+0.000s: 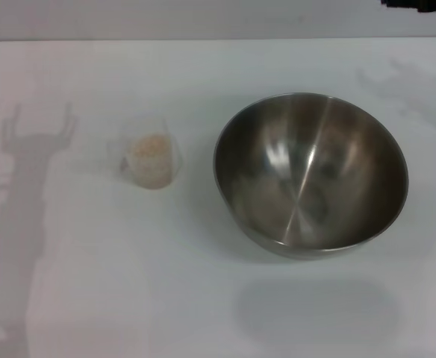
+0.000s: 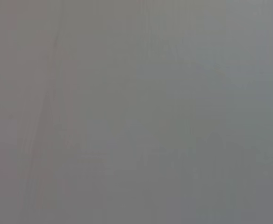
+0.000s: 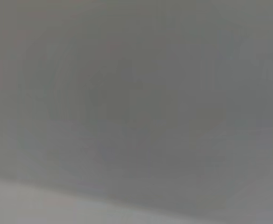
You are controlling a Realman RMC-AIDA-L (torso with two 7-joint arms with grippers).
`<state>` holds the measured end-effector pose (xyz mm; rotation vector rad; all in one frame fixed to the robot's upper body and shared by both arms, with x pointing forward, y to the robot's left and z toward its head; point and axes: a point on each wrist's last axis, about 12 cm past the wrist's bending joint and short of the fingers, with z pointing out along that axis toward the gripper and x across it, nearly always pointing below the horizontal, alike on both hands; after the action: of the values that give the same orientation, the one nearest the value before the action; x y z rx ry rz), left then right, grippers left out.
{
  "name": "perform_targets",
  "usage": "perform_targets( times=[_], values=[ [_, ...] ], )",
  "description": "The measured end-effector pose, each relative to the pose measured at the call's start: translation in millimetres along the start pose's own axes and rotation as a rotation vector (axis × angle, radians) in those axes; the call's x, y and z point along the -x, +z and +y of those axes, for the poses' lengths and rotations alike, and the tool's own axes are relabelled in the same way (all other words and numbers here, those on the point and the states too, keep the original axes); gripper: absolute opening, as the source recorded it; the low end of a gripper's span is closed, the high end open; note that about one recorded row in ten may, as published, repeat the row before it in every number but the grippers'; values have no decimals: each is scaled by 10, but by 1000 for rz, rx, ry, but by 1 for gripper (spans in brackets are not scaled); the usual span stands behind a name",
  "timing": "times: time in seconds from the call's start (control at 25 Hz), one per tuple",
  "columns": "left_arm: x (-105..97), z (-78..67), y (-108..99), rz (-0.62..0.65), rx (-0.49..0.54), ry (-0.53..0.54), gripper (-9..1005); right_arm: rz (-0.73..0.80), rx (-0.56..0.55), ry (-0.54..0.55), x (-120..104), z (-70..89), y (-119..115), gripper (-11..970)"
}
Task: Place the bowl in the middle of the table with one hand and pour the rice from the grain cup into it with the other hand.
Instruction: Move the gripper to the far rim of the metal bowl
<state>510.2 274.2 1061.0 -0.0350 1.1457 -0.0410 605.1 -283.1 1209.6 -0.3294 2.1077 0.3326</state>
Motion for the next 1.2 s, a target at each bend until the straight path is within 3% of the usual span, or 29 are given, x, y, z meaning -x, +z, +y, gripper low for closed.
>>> perform_targets(
  times=[0.24,0.56,1.2],
  values=[
    [15,9,-4,-13,1,5,860,217,124,50,90,-131,-240,797],
    [17,4,9,-15,-2,6,860,476,180,86,-38,-299,-54,795],
    [42,25,-13,-35,3,2,859,616,269,35,-125,-99,191,790]
  ],
)
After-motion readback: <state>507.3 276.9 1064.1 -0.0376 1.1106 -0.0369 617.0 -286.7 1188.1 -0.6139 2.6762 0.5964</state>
